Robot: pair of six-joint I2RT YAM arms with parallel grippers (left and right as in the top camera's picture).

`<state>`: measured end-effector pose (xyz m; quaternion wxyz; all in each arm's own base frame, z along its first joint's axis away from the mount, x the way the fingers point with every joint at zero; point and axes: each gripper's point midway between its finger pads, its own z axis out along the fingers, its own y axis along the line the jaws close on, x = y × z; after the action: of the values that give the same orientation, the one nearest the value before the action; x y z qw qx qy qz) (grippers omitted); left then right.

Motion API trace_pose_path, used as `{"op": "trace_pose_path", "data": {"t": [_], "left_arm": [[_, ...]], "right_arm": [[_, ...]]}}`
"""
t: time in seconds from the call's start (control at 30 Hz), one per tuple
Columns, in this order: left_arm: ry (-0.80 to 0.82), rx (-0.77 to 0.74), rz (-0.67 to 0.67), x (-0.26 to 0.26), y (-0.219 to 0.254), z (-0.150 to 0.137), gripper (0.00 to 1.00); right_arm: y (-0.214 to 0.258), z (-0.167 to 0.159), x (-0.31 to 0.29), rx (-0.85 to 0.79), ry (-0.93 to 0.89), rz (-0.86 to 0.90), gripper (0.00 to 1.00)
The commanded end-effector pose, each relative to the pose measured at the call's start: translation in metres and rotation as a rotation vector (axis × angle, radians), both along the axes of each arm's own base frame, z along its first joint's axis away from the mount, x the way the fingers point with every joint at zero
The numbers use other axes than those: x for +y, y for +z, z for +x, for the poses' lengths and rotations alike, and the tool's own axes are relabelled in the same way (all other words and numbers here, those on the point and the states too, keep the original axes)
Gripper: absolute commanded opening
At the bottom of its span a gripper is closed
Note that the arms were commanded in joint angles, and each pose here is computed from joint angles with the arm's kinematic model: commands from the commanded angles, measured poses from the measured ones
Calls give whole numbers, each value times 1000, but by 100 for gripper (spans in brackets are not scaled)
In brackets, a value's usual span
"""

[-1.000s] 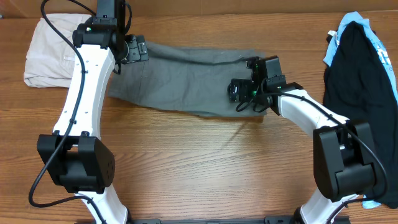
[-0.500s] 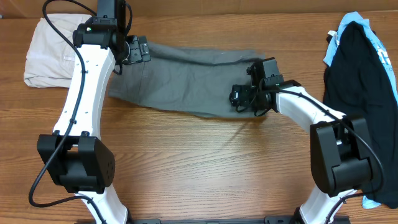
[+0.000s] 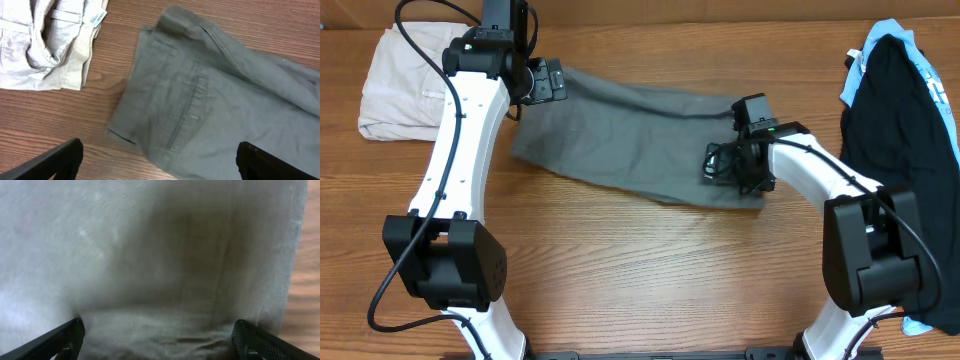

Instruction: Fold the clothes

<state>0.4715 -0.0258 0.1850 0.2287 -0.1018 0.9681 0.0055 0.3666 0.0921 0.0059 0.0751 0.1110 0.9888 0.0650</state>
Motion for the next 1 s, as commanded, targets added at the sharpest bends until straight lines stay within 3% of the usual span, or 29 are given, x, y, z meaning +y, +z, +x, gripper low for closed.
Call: {"op": "trace_pose_path", "data": {"t": [0.0, 0.37, 0.5, 0.63, 0.77, 0.97], "left_arm": [[-37, 21, -1, -9, -7, -1, 100], [-89, 21, 0, -33, -8, -4, 100], [-121, 20, 1, -42, -8, -4, 100], [-318, 23, -41, -67, -8, -7, 100], [-384, 23, -52, -74, -8, -9, 100], [-459, 51, -16, -73, -21, -8, 100]], "right_arm": [[-38, -43, -40, 192, -122, -75, 100], [-32, -64, -85, 297, -264, -42, 100], [-9, -47, -76, 215, -238, 36, 100], [32, -24, -66, 83, -195, 85, 100], [79, -5, -55, -57, -148, 146, 100], [108, -2, -40, -148, -13, 178, 100]]}}
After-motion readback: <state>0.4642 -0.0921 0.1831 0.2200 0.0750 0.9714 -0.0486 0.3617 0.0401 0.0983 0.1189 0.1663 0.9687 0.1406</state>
